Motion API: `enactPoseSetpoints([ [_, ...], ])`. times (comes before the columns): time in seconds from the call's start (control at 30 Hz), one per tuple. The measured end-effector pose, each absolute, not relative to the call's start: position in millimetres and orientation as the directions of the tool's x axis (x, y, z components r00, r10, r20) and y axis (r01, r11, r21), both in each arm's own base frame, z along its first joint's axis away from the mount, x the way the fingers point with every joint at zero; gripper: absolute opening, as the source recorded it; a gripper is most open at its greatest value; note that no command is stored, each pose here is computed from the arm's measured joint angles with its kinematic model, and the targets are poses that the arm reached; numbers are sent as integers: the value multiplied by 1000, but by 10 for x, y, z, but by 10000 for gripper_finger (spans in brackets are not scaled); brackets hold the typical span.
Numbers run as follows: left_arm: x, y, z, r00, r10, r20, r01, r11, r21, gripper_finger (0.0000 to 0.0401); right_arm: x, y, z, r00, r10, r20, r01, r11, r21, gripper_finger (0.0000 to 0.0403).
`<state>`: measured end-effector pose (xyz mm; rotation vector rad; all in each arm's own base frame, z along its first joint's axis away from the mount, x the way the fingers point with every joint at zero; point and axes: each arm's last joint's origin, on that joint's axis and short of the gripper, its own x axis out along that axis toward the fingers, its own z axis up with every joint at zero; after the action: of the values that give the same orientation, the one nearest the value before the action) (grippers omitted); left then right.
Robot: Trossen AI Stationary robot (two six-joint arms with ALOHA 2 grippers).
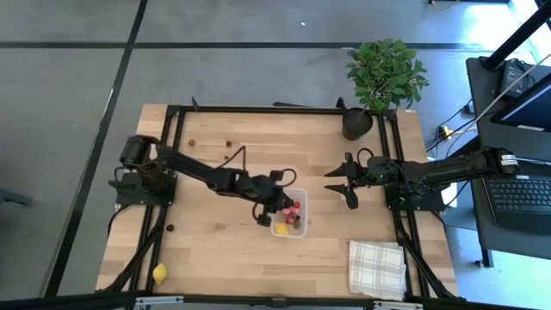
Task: Pick and placing Produce into tupperware
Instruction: Put the blackberry into the transparent bin
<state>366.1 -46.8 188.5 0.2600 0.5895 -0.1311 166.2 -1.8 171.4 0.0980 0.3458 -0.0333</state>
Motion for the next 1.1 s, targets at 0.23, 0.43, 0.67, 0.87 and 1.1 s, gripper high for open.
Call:
enactPoseSetpoints([
  [0.23, 3787, -487, 1787, 753, -39, -657, 205, 962, 178, 100, 1662, -18, 1712, 940, -16, -341, 49, 995, 90, 198],
  [0.43, 3787, -487, 1772, 719, -34, -694, 196, 968, 155, 102, 1660, -18, 1708, 938, -16, -345, 50, 995, 89, 198],
  [0.67, 3786, -487, 1769, 718, -34, -696, 196, 968, 155, 104, 1660, -18, 1708, 938, -16, -345, 49, 995, 89, 198],
  [0.87, 3788, -487, 1771, 720, -34, -693, 195, 968, 155, 105, 1660, -17, 1708, 938, -15, -345, 49, 995, 88, 198],
  [1.1, 3789, -487, 1772, 721, -34, -692, 195, 968, 155, 105, 1660, -17, 1708, 938, -15, -345, 49, 995, 88, 198],
])
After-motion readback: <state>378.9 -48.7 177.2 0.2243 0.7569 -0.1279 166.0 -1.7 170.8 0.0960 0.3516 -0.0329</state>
